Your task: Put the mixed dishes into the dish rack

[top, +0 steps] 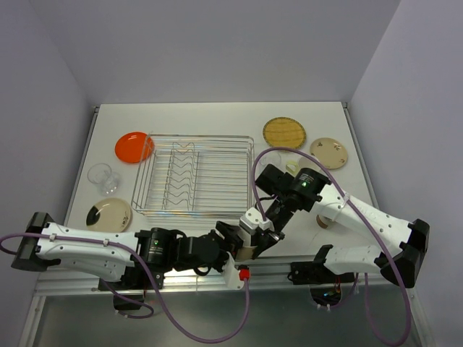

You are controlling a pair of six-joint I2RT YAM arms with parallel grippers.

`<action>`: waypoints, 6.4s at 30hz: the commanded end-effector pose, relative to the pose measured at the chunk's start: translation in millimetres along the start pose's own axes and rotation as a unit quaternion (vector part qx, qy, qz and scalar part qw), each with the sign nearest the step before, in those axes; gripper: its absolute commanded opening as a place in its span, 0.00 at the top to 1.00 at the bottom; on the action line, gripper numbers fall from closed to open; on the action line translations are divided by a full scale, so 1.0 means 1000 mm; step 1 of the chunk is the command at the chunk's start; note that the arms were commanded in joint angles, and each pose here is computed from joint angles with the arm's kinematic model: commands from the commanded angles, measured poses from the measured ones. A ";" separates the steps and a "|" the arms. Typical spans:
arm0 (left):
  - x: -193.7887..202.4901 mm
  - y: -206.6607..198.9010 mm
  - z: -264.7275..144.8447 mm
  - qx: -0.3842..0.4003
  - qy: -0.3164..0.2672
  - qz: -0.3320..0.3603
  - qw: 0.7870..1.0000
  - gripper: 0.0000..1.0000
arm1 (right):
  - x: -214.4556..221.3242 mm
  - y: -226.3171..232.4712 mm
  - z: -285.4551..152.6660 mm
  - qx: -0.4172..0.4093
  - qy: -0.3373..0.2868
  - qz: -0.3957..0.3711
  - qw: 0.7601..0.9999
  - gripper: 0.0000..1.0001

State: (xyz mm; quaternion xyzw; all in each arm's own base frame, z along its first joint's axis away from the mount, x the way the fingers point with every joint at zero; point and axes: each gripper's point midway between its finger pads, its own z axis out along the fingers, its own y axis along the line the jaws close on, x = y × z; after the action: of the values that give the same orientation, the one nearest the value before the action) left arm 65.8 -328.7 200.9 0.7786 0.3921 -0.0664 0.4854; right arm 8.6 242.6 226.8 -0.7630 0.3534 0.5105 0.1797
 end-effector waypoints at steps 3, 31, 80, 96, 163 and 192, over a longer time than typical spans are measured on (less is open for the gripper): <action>-0.041 0.040 -0.009 -0.056 -0.063 -0.047 0.995 0.56 | -0.011 0.000 0.003 -0.001 -0.027 -0.028 0.999 1.00; -0.040 0.033 -0.016 -0.048 -0.079 -0.096 0.991 0.62 | -0.015 -0.010 -0.023 0.062 -0.028 -0.037 0.997 0.46; 0.127 0.254 0.004 -0.163 -0.310 -0.654 0.670 0.61 | 0.042 -0.056 -0.216 0.487 -0.167 0.131 0.847 0.50; 0.174 0.219 0.083 -0.041 -0.275 -0.787 0.550 0.62 | 0.057 -0.051 -0.206 0.489 -0.193 0.141 0.839 0.50; 0.238 0.161 0.147 -0.066 -0.098 -0.864 0.489 0.01 | 0.056 -0.043 -0.192 0.478 -0.213 0.119 0.844 0.51; 0.259 0.118 0.134 -0.055 0.027 -0.882 0.467 0.01 | 0.058 -0.041 -0.186 0.480 -0.205 0.114 0.845 0.50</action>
State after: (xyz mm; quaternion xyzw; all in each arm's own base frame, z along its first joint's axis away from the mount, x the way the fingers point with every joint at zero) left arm 359.5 -323.4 73.3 -0.0198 0.8844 -0.4209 0.2006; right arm 186.6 124.0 232.9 -0.4489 0.6021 0.4016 0.5242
